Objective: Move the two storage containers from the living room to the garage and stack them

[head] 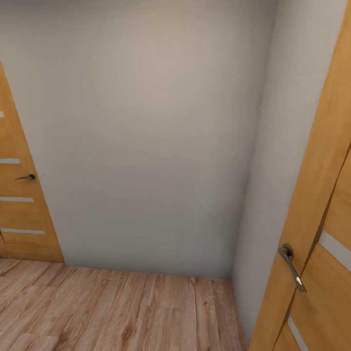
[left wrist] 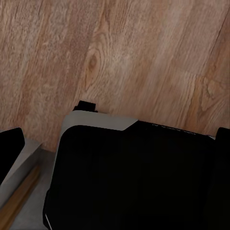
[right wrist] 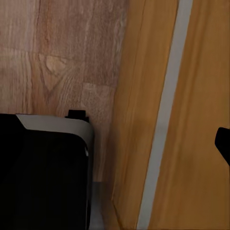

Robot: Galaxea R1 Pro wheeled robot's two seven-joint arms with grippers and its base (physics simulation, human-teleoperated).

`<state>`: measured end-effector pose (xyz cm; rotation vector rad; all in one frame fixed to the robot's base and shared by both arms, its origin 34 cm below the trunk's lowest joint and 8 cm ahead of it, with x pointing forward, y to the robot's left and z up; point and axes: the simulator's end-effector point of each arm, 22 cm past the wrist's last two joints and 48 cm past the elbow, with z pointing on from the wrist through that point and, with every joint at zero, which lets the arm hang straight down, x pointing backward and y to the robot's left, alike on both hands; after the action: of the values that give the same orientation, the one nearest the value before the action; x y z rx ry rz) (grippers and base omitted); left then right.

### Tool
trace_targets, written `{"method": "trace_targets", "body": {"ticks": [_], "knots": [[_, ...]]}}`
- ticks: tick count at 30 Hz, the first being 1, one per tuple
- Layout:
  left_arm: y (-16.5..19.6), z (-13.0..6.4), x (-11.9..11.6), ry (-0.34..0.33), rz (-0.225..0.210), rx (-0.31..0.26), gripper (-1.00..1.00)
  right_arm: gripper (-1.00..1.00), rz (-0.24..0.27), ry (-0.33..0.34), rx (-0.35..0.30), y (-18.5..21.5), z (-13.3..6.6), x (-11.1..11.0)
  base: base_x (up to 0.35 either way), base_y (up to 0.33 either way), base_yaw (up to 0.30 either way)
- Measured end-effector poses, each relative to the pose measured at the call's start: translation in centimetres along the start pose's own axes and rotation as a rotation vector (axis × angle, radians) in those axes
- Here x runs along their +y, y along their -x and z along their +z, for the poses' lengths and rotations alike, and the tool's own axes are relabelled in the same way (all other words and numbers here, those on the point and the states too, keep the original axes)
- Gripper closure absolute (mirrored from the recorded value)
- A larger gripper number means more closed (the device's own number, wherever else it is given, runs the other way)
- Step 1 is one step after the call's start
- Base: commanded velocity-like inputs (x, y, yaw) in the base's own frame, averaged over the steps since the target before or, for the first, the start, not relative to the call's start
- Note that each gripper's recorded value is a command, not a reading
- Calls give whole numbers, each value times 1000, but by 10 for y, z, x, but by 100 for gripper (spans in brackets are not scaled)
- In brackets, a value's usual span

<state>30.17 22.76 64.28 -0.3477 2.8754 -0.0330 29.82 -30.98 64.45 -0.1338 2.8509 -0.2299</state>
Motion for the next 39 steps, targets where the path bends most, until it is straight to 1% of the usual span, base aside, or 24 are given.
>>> {"method": "trace_targets", "body": {"ticks": [3, 7, 10, 31, 39], "knots": [[0, 0, 0, 0, 0, 0, -100, -100, -15, 2, -2, 1, 0, 1, 162, 0, 235], [0, 0, 0, 0, 0, 0, -100, -100, -18, 2, -3, 1, 0, 1, 136, 0, 230], [0, 0, 0, 0, 0, 0, -100, -100, -19, 0, -3, 1, 0, 0, 47, 0, 76], [0, 0, 0, 0, 0, 0, -100, -100, -19, 0, -3, 1, 0, -1, 22, 30, 6], [0, 0, 0, 0, 0, -1, -100, -100, -19, 1, -3, 1, 0, 0, 267, 0, 0]]}}
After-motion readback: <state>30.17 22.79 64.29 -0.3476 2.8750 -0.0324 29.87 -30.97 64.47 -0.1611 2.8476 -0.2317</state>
